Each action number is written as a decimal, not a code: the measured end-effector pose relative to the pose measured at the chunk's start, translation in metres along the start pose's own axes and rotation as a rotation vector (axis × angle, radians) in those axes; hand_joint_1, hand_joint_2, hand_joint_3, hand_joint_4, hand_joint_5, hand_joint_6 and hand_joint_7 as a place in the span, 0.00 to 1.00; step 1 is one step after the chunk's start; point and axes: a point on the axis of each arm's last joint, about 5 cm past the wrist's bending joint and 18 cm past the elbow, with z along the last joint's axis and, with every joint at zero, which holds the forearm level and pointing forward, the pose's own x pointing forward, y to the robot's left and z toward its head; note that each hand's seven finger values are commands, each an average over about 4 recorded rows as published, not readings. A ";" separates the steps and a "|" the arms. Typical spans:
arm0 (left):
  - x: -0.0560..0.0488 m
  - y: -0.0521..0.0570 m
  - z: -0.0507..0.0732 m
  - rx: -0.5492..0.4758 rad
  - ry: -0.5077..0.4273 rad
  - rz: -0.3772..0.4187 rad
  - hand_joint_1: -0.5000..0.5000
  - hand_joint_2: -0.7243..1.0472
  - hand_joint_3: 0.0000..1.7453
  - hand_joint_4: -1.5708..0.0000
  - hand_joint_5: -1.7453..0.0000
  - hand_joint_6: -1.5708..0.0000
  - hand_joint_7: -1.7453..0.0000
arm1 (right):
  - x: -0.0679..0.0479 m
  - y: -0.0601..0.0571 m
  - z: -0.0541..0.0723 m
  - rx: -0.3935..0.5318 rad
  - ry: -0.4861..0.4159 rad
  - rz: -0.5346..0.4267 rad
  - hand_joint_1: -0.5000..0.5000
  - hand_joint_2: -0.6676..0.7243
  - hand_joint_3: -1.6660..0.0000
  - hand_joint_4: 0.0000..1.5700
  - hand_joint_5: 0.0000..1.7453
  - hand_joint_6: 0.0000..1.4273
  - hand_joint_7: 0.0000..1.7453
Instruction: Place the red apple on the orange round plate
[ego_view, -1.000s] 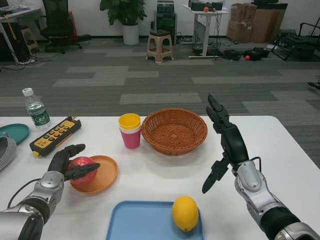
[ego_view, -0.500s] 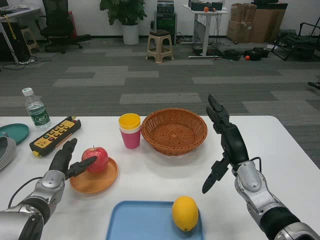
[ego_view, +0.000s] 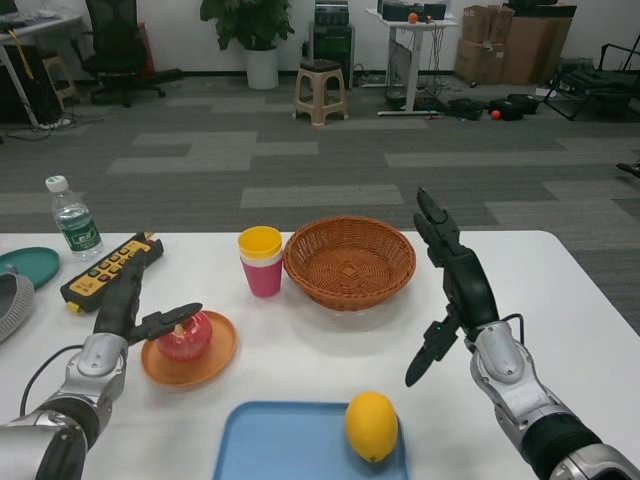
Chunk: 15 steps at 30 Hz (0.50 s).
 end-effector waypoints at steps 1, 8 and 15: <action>0.000 0.001 0.001 -0.028 -0.022 0.002 0.00 0.30 0.05 1.00 0.94 1.00 1.00 | 0.000 0.000 0.000 0.000 0.001 0.000 0.17 1.00 1.00 0.00 0.00 0.00 0.02; 0.004 0.000 0.026 -0.203 -0.279 -0.045 0.00 0.18 0.05 1.00 0.94 1.00 1.00 | -0.004 -0.002 -0.006 -0.014 0.040 -0.006 0.17 1.00 1.00 0.00 0.00 0.00 0.02; 0.000 -0.011 0.047 -0.332 -0.460 -0.151 0.00 0.04 0.03 1.00 0.94 1.00 1.00 | -0.005 -0.003 -0.008 -0.022 0.058 -0.011 0.17 1.00 1.00 0.00 0.00 0.00 0.00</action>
